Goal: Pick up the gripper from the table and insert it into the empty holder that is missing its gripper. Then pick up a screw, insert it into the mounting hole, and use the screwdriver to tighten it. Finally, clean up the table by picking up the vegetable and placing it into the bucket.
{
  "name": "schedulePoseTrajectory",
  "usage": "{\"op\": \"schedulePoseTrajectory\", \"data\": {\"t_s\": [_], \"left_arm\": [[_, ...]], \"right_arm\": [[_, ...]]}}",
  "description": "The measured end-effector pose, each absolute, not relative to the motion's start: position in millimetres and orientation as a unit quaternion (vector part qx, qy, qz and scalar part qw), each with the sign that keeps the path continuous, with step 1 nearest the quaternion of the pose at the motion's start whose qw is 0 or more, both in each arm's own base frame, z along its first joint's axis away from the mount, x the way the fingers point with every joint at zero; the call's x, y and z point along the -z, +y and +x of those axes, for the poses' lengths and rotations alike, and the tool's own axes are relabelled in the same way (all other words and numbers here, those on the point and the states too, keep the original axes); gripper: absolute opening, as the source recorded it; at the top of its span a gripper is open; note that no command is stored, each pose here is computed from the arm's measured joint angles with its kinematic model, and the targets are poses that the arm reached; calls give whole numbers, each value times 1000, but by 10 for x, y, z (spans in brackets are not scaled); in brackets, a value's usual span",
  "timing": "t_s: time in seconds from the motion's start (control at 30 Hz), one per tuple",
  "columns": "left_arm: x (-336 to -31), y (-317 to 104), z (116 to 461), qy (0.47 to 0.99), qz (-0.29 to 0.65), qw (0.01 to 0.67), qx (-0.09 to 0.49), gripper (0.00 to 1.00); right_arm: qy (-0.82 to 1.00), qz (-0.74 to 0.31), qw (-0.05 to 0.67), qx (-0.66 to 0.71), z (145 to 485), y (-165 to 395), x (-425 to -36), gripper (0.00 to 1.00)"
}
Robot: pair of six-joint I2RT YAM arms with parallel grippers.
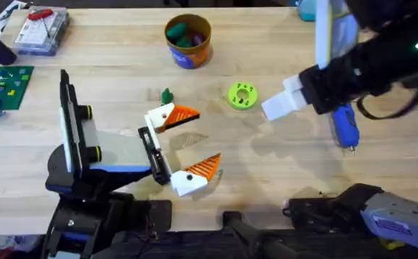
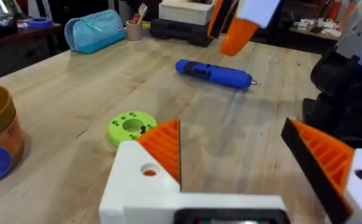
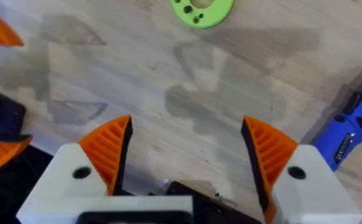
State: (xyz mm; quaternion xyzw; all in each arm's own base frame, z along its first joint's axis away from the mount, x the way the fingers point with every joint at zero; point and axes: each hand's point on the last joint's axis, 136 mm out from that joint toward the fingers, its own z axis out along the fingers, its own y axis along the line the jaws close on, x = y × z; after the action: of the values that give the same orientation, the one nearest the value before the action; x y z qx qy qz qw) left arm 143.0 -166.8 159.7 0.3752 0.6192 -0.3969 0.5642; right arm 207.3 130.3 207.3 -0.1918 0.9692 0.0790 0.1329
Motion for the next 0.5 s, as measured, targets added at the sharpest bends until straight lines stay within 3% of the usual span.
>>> {"op": "schedulePoseTrajectory", "data": {"t_s": [0.5], "left_arm": [[-1597,-1668,1430,619,375,564,397,987]], "right_arm": [[970,-181,147,-70,2260,1351,-2020,989]]}}
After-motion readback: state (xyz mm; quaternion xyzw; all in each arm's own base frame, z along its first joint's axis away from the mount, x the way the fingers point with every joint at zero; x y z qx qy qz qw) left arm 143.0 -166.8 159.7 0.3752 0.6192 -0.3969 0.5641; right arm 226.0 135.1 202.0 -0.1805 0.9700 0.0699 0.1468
